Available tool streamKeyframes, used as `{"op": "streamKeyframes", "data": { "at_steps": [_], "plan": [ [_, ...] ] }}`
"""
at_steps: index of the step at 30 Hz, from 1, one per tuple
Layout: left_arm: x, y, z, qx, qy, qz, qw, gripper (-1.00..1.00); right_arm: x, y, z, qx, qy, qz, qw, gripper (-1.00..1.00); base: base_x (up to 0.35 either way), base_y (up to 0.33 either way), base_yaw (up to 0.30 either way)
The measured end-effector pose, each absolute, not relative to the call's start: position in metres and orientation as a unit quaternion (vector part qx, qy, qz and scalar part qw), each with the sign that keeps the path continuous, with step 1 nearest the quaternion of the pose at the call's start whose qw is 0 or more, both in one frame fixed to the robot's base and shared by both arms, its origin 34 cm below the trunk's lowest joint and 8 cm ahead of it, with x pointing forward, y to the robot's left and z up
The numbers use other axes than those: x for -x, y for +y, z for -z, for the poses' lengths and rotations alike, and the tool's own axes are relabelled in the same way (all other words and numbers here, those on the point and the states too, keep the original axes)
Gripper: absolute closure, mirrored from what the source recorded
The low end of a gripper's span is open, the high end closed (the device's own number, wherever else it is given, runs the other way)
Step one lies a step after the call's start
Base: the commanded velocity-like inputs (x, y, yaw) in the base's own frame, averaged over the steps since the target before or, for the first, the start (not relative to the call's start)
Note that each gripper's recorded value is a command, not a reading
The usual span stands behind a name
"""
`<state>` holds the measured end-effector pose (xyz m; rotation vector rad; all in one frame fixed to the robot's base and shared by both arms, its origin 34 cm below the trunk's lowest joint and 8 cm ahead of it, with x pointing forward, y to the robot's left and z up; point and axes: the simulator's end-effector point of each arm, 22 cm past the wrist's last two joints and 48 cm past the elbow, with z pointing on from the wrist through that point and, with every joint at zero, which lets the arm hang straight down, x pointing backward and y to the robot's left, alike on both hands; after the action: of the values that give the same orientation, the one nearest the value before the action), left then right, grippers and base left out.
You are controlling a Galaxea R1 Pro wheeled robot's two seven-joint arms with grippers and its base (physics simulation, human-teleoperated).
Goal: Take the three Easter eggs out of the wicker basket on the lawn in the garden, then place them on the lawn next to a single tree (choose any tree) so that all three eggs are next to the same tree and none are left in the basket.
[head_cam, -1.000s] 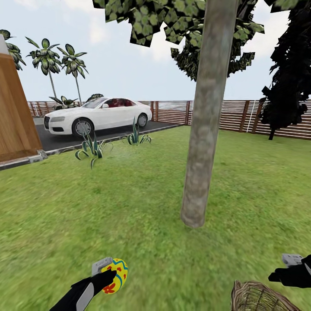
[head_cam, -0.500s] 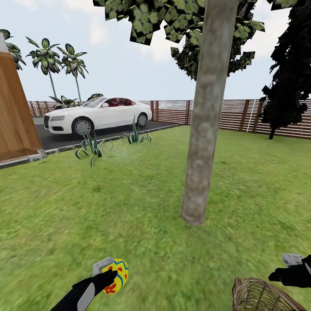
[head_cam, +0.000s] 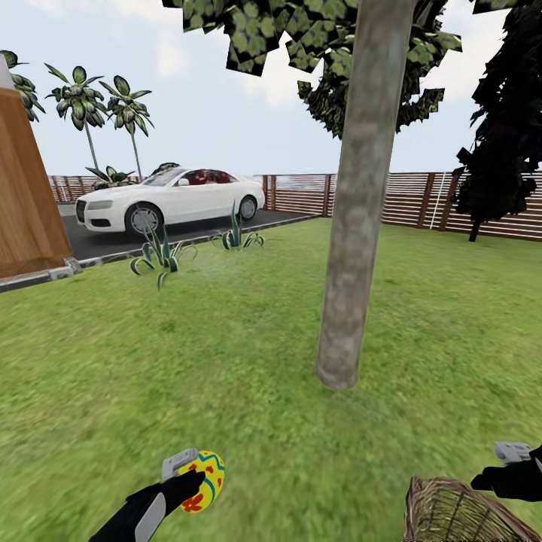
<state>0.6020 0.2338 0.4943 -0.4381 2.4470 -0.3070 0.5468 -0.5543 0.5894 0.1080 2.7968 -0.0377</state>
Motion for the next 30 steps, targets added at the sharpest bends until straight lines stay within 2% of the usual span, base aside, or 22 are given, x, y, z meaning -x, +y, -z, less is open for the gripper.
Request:
{"op": "streamKeyframes", "data": {
  "at_steps": [30],
  "plan": [
    [-0.592, 0.234, -0.433, 0.167, 0.927, 0.117, 0.314, 1.00, -0.537, -0.548, -0.526, -0.037, 0.985, 0.009, 0.170, -1.00, 0.000, 0.000, 0.000]
  ]
}}
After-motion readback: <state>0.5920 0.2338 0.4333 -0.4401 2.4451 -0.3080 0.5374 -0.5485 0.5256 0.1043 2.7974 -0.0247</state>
